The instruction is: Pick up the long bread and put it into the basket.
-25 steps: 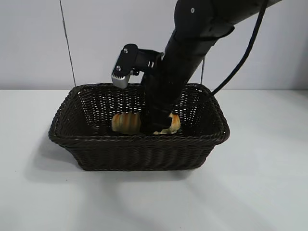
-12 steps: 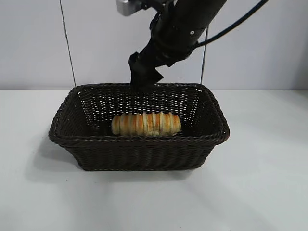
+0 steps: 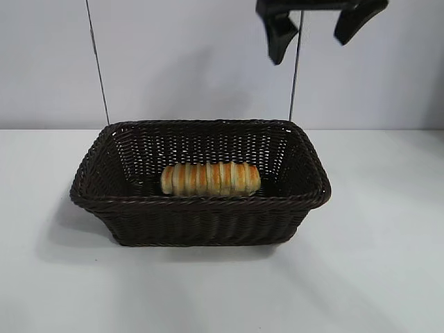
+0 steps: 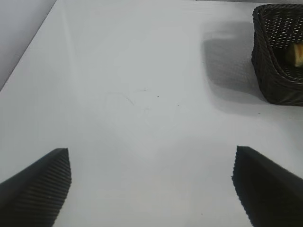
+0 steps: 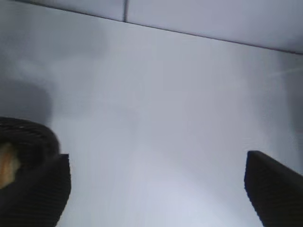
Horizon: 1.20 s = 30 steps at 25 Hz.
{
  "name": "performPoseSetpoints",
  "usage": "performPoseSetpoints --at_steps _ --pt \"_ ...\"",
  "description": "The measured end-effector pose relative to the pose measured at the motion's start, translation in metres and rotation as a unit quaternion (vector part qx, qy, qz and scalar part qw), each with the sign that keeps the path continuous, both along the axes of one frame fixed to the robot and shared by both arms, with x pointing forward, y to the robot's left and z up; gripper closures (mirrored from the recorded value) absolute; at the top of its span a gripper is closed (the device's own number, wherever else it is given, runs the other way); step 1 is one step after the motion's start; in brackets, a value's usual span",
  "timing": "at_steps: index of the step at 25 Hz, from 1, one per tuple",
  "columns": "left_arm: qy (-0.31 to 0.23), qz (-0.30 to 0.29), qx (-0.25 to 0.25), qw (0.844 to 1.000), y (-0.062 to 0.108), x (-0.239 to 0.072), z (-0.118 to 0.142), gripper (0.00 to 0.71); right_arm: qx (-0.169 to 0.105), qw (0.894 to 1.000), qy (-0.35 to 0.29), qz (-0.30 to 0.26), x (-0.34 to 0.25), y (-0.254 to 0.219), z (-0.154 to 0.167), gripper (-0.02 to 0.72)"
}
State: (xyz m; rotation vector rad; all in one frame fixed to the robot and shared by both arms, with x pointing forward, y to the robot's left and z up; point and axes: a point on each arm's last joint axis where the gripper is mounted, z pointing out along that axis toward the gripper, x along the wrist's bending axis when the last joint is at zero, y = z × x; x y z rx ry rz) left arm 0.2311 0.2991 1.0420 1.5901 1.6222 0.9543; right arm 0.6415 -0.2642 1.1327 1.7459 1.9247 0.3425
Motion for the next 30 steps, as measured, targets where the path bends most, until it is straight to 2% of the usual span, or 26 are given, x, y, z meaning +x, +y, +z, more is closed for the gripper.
performPoseSetpoints --at_steps 6,11,18,24,28,30 --pt "0.000 0.000 0.000 1.000 0.000 0.000 0.000 0.044 0.004 0.994 0.026 -0.109 -0.006 -0.083 -0.002 0.009" --pt "0.000 0.000 0.000 1.000 0.000 0.000 0.000 0.044 0.026 0.986 0.018 -0.161 -0.023 -0.121 0.011 0.009" --pt "0.000 0.000 0.000 1.000 0.000 0.000 0.000 0.044 0.049 0.986 -0.038 -0.156 -0.062 -0.117 0.060 0.009" --pt "0.000 0.000 0.000 1.000 0.000 0.000 0.000 0.044 0.074 0.980 -0.129 -0.131 -0.130 -0.096 0.121 0.009" --pt "0.000 0.000 0.000 1.000 0.000 0.000 0.000 0.044 0.071 0.975 -0.171 -0.126 -0.191 -0.083 0.140 0.009" --pt "0.000 0.000 0.000 1.000 0.000 0.000 0.000 0.044 0.066 0.974 -0.175 -0.126 -0.220 -0.078 0.136 0.009"
